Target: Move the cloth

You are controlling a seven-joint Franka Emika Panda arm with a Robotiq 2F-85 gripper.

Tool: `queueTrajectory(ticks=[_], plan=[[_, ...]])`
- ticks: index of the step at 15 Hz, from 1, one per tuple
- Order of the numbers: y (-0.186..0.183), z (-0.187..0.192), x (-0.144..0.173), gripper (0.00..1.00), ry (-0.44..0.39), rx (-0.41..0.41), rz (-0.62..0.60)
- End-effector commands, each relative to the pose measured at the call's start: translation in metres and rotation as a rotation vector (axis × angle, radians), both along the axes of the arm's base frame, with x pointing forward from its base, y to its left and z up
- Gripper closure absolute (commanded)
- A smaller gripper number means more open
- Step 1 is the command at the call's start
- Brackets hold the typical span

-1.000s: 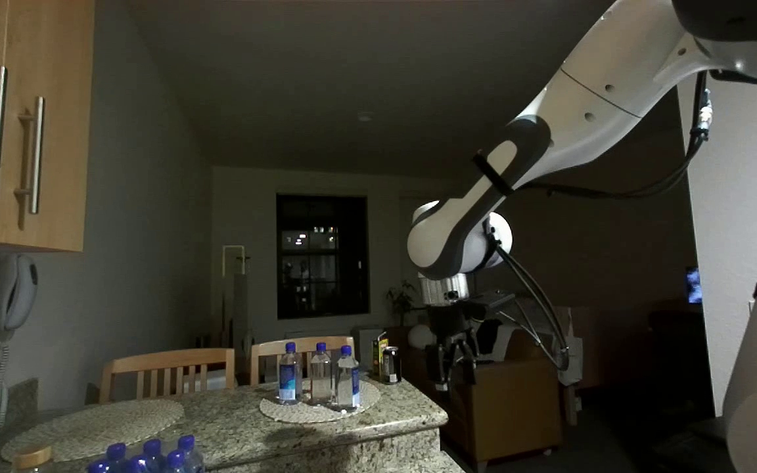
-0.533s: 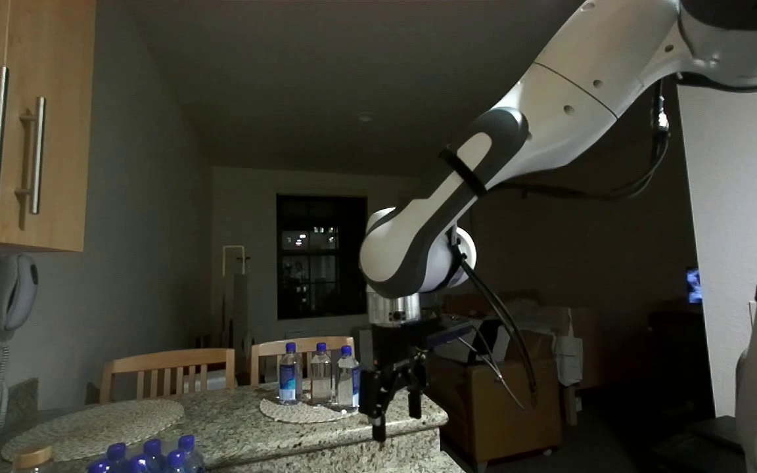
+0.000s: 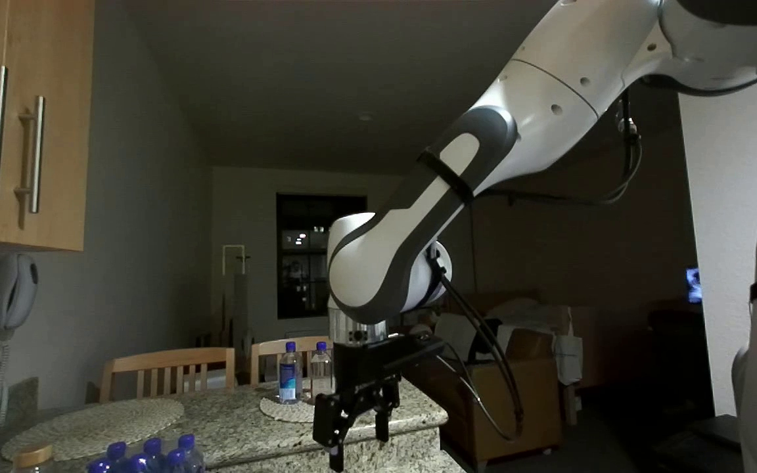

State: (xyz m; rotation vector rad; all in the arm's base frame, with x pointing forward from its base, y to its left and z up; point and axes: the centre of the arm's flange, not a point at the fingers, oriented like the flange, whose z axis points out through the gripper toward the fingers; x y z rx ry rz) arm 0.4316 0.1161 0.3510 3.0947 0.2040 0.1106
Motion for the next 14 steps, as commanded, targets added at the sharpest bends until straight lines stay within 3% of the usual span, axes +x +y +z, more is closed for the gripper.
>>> queueTrajectory(ticks=[1,3,10,14], plan=[[-0.001,0.000,0.000,0.00,0.000,0.000,-0.001],[-0.001,-0.006,-0.012,0.00,-0.026,0.016,-0.038],[0.046,-0.021,-0.001,0.00,-0.361,0.054,-0.091],[0.095,-0.034,0.006,0.00,-0.391,0.043,-0.054]])
